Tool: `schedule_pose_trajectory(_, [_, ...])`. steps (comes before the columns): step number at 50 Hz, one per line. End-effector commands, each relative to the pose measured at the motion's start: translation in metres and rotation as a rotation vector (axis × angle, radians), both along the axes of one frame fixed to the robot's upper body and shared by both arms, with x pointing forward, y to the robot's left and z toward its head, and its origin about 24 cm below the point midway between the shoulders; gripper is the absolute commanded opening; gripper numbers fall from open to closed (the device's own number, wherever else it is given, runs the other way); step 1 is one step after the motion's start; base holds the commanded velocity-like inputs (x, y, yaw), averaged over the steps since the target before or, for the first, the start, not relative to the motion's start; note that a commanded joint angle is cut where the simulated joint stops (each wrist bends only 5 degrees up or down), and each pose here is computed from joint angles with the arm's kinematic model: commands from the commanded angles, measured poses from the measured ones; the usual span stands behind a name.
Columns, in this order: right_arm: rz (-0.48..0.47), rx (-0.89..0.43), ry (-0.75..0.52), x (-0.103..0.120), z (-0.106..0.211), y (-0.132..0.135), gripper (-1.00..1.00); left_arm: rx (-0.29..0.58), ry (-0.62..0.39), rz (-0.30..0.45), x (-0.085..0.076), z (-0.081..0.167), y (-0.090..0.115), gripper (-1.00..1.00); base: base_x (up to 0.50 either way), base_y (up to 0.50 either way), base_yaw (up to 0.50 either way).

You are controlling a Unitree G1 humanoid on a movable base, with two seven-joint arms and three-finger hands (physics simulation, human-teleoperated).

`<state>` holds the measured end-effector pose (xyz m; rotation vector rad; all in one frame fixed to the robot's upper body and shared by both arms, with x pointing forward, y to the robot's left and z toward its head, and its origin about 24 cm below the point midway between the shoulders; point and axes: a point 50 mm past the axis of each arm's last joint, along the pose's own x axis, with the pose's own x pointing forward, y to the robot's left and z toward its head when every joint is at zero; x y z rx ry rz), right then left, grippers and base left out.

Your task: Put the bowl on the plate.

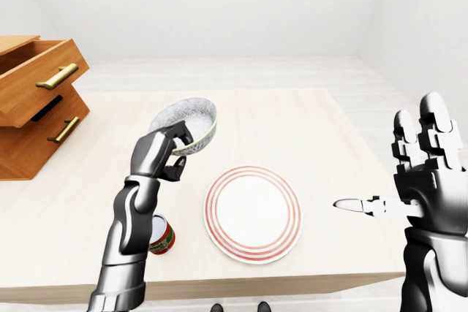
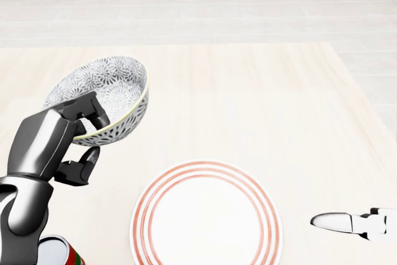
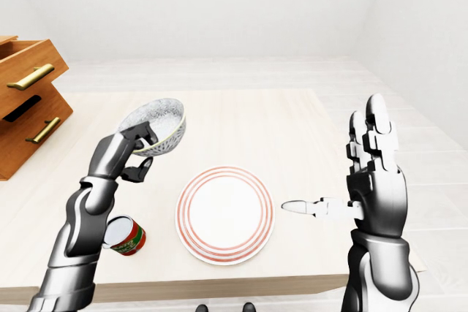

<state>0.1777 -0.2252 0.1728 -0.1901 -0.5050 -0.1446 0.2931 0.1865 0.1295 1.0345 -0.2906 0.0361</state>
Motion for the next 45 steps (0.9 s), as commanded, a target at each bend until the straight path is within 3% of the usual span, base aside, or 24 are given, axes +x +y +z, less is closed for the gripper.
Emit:
schedule_pose_trajectory(1, [0.004,0.002,-0.002,-0.002,0.000,0.003,1.00,-0.103,-0.085,-0.139,-0.026,0.029,-0.021,-1.00,0.00,0.00,0.00])
schedule_pose_trajectory(20, [-0.002,0.002,-0.006,-0.007,0.001,0.001,1.00,-0.115,-0.122,-0.297,-0.056,0.039,-0.064,-1.00,0.00,0.00,0.00])
schedule_pose_trajectory(30, [-0.008,0.005,0.000,-0.009,0.000,-0.002,1.00,-0.116,-0.094,-0.333,-0.066,0.029,-0.082,-1.00,0.00,0.00,0.00])
schedule_pose_trajectory(45, [-0.018,-0.003,-0.013,-0.016,0.003,-0.006,1.00,-0.065,-0.029,-0.327,-0.073,0.002,-0.101,-1.00,0.00,0.00,0.00])
